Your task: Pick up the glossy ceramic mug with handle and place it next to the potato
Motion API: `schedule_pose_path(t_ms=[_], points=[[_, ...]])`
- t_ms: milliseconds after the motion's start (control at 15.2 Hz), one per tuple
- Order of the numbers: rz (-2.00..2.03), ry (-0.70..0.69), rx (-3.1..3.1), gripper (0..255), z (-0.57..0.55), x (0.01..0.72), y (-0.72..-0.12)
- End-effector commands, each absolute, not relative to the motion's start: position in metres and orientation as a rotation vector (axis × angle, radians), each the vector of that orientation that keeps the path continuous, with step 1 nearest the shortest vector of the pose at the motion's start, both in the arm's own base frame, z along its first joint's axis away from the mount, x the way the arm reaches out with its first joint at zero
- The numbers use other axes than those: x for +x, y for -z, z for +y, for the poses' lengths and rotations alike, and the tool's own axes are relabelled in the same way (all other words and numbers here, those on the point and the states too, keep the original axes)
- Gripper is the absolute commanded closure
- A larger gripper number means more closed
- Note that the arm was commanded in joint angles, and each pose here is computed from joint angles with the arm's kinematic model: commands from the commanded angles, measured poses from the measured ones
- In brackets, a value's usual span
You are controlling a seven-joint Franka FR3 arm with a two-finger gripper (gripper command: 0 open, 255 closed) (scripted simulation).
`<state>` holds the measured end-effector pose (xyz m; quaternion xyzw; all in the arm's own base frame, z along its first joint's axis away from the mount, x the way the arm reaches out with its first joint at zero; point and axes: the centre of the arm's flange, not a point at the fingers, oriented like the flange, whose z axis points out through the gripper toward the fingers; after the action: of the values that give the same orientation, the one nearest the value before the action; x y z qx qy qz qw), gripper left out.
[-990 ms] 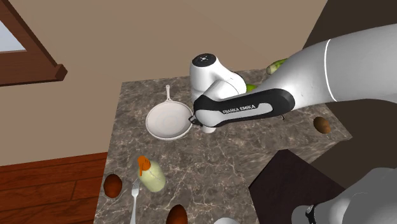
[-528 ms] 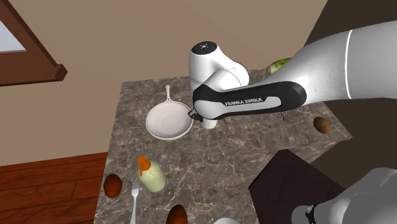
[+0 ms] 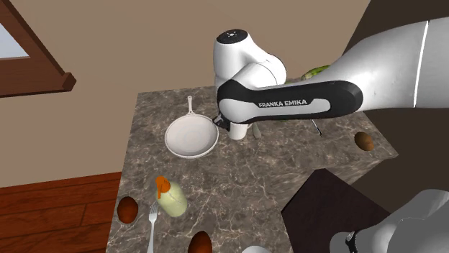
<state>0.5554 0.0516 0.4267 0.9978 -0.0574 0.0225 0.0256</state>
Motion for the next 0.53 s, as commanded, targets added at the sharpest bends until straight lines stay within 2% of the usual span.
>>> schedule_pose_path(t_ms=[0, 462], points=[[-0.178, -0.069, 3.085, 255, 0.051, 0.556, -0.438], [-0.178, -0.069, 3.085, 255, 0.042, 0.547, -0.468]])
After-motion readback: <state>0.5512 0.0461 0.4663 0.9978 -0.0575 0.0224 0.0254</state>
